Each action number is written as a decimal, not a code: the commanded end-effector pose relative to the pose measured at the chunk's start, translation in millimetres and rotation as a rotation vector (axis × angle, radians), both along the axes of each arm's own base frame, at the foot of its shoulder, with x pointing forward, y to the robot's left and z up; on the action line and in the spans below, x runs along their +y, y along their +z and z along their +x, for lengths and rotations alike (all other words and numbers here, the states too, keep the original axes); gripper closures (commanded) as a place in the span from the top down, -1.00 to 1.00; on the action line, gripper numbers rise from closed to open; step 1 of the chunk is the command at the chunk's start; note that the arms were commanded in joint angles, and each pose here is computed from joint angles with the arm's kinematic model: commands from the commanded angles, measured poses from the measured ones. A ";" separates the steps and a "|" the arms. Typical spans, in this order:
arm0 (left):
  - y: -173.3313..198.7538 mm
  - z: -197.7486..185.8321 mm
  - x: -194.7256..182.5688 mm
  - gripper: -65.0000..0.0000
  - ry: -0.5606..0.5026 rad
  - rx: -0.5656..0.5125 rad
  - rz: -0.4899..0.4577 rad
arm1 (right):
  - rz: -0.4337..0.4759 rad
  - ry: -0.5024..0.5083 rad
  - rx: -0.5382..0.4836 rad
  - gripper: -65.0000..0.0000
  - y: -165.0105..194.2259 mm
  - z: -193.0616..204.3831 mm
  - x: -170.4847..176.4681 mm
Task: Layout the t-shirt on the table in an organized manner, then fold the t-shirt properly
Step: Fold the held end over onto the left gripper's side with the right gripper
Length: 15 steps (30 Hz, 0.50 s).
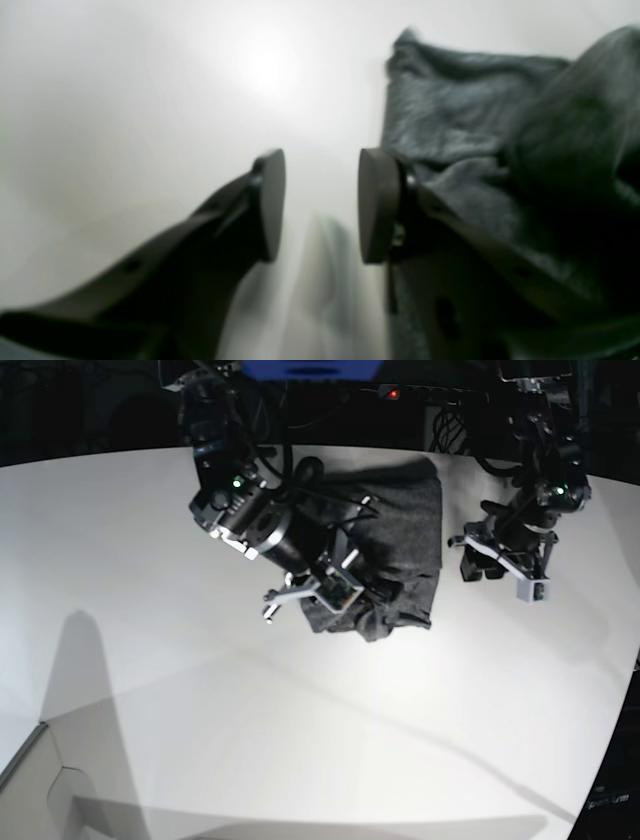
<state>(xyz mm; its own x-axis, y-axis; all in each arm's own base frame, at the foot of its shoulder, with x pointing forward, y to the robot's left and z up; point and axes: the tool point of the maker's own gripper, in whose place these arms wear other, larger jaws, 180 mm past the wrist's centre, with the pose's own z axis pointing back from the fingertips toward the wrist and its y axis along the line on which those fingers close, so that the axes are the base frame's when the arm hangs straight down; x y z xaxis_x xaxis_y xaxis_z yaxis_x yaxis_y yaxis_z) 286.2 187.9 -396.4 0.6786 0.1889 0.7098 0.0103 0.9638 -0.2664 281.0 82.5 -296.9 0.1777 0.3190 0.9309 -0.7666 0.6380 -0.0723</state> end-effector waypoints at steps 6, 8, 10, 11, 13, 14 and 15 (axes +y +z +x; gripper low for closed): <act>-6.0 1.7 -9.4 -0.27 -0.013 0.005 -0.028 | 0.077 0.038 -0.055 -1.00 25.5 16.0 23.0; -8.0 0.9 -20.7 -0.27 -0.051 0.011 -0.028 | 0.072 0.059 -0.059 -1.00 25.5 18.1 30.1; -9.7 -0.4 -30.5 -0.27 -0.079 0.016 -0.033 | 0.067 0.076 -0.061 -1.00 25.3 20.2 35.2; -10.2 -0.7 -33.8 -0.27 -0.087 0.018 -0.034 | 0.066 0.085 -0.065 -1.00 26.4 20.9 37.9; -11.1 -1.4 -37.6 -0.27 -0.095 0.022 -0.039 | 0.058 0.106 -0.062 -1.00 23.8 22.6 44.7; -11.2 -1.4 -38.2 -0.27 -0.095 0.022 -0.040 | 0.052 0.119 -0.058 -1.00 21.1 24.1 48.4; -11.2 -1.4 -38.2 -0.27 -0.095 0.022 -0.040 | 0.047 0.125 -0.057 -1.00 19.4 27.4 50.3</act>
